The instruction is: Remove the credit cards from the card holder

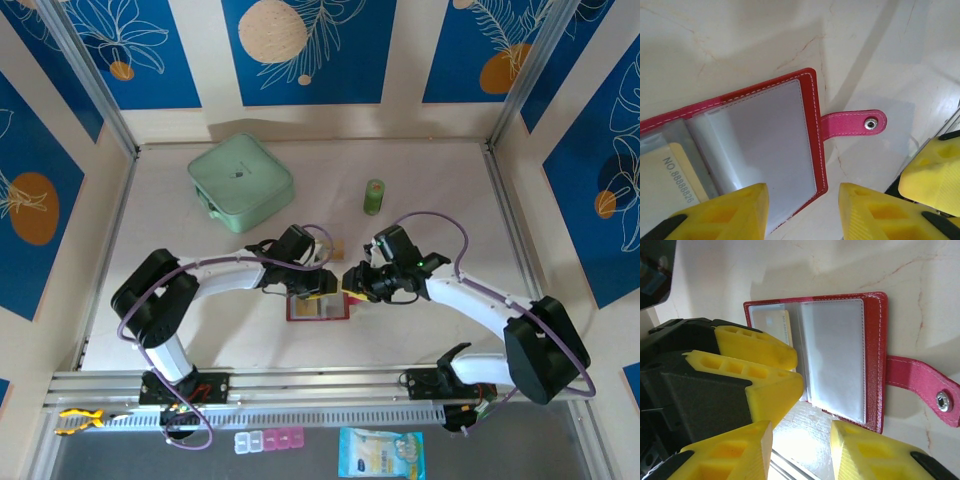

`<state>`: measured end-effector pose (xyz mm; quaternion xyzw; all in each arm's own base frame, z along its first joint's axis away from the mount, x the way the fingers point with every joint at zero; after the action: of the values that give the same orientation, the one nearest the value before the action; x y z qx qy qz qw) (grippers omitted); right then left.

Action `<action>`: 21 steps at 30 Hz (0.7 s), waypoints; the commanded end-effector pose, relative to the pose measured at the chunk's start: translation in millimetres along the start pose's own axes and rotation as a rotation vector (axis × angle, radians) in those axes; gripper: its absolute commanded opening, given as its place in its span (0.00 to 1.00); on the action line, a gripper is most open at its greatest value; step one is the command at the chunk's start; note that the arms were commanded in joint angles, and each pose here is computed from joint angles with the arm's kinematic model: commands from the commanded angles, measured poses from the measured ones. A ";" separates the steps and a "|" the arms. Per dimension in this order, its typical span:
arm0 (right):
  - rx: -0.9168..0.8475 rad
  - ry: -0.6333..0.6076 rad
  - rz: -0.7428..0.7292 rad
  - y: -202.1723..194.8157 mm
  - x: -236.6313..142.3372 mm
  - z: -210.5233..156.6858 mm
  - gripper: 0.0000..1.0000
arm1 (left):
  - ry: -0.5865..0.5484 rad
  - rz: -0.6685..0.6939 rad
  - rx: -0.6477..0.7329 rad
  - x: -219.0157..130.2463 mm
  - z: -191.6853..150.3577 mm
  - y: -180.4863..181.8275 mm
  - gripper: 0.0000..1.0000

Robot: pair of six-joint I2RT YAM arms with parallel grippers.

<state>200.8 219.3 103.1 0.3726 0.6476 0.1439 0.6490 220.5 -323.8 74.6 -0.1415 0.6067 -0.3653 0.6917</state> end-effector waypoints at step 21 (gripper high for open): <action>-0.048 0.150 -0.060 26.4 71.7 -8.6 0.26 | -0.038 0.095 -0.113 -44.4 -35.4 70.2 0.29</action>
<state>208.4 279.0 69.5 0.3239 0.6964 0.1576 0.6207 213.4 -237.9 53.6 -0.1506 0.6220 -0.2893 0.7119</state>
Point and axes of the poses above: each hand's point on the last joint's axis, 136 mm out from that joint toward the fingers, its own x axis out along the fingers, its own y axis along the line the jaws close on, z = x × y, the point moved 2 cm from there along -x, back along the fingers, and after that the axes turned 12 degrees about x, right-handed, at the moved point
